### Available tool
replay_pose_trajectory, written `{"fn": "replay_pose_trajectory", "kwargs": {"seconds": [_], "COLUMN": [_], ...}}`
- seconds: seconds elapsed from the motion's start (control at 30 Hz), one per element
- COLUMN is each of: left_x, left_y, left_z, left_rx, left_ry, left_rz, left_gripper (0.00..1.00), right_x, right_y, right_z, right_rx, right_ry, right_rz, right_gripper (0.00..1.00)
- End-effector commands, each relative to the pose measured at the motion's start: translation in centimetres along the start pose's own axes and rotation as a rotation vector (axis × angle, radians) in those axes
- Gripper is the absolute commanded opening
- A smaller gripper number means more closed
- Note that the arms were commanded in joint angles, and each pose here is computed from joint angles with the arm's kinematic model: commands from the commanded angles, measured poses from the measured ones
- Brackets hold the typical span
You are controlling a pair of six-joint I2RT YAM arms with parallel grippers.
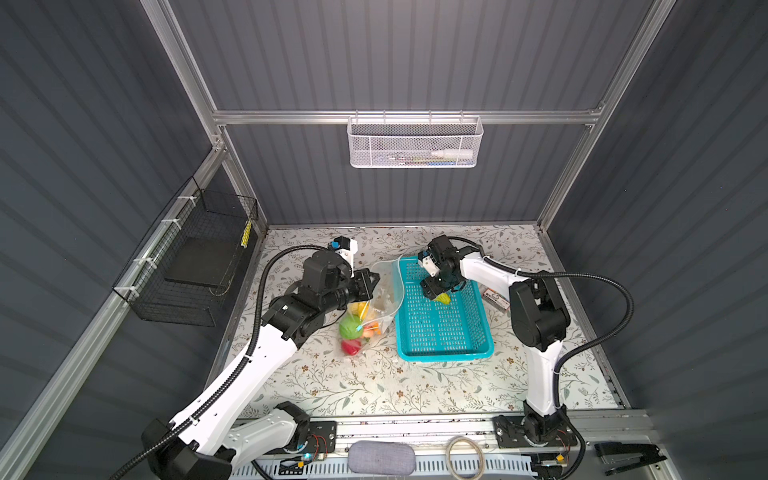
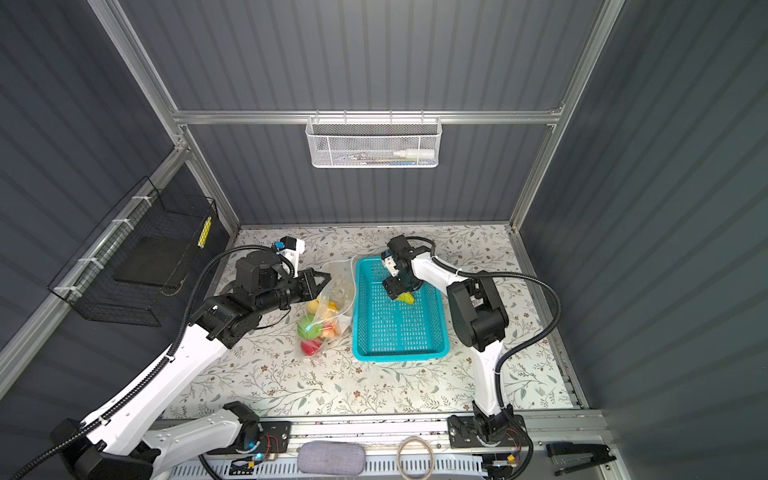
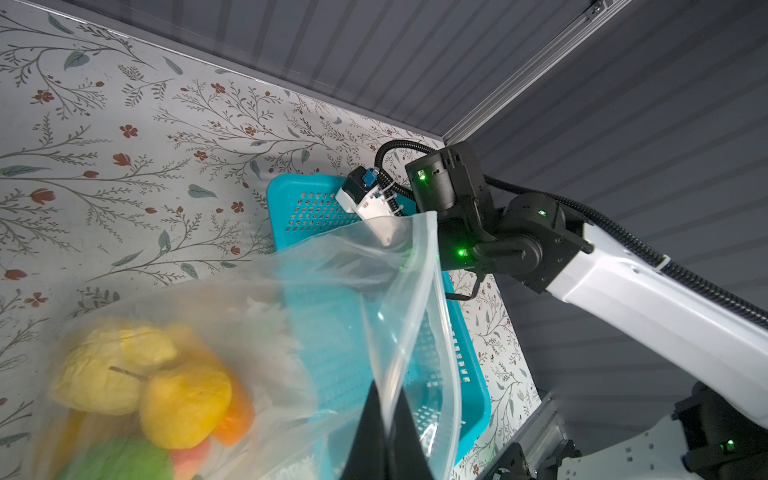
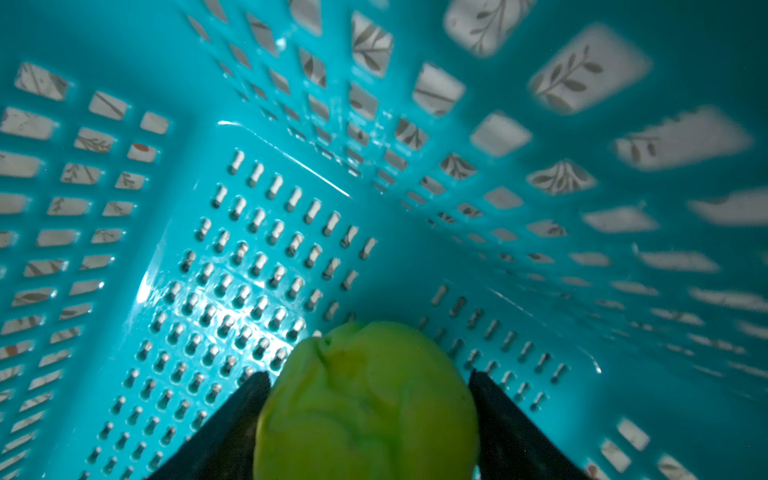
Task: Place the food in the zip-top bag and seal the zipper
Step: 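Lower the right gripper into the basket and grasp the green pear, then lift the green pear with the right gripper and carry it to the bag opening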
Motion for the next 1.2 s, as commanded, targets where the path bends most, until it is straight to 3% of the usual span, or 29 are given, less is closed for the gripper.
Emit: {"fn": "replay_pose_trajectory", "kwargs": {"seconds": [0.0, 0.17, 0.3, 0.57, 0.93, 1.17], "left_x": [0.0, 0.0, 0.1, 0.1, 0.2, 0.2], "left_y": [-0.3, -0.3, -0.2, -0.1, -0.1, -0.2], "left_z": [-0.5, -0.5, -0.5, -0.2, 0.4, 0.6], "left_rx": [0.012, 0.011, 0.006, 0.005, 0.015, 0.019], "left_ry": [-0.005, -0.007, -0.008, -0.009, 0.005, 0.011], "left_rz": [0.0, 0.0, -0.001, 0.0, -0.006, -0.013], "left_gripper": [0.0, 0.0, 0.0, 0.0, 0.0, 0.0], "right_x": [0.8, 0.4, 0.0, -0.3, -3.3, -5.6], "right_y": [0.4, 0.5, 0.7, 1.6, 7.1, 11.4], "right_z": [0.6, -0.7, -3.1, -11.6, -26.4, -32.1], "right_rx": [-0.012, -0.009, -0.011, -0.013, -0.256, -0.382], "right_ry": [0.034, -0.002, -0.051, -0.214, -0.7, -0.907], "right_rz": [0.002, 0.015, 0.044, 0.148, 0.193, 0.118], "right_gripper": [0.68, 0.54, 0.54, 0.54, 0.55, 0.55]}}
Point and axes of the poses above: each gripper's point midway between its finger pads, its own z axis out along the fingers, its own y axis along the line the jaws close on, x = y × z, the point moved 3 cm from there along -z, back along the fingers, and after that the axes turned 11 degrees about -z, right-handed, at the moved point
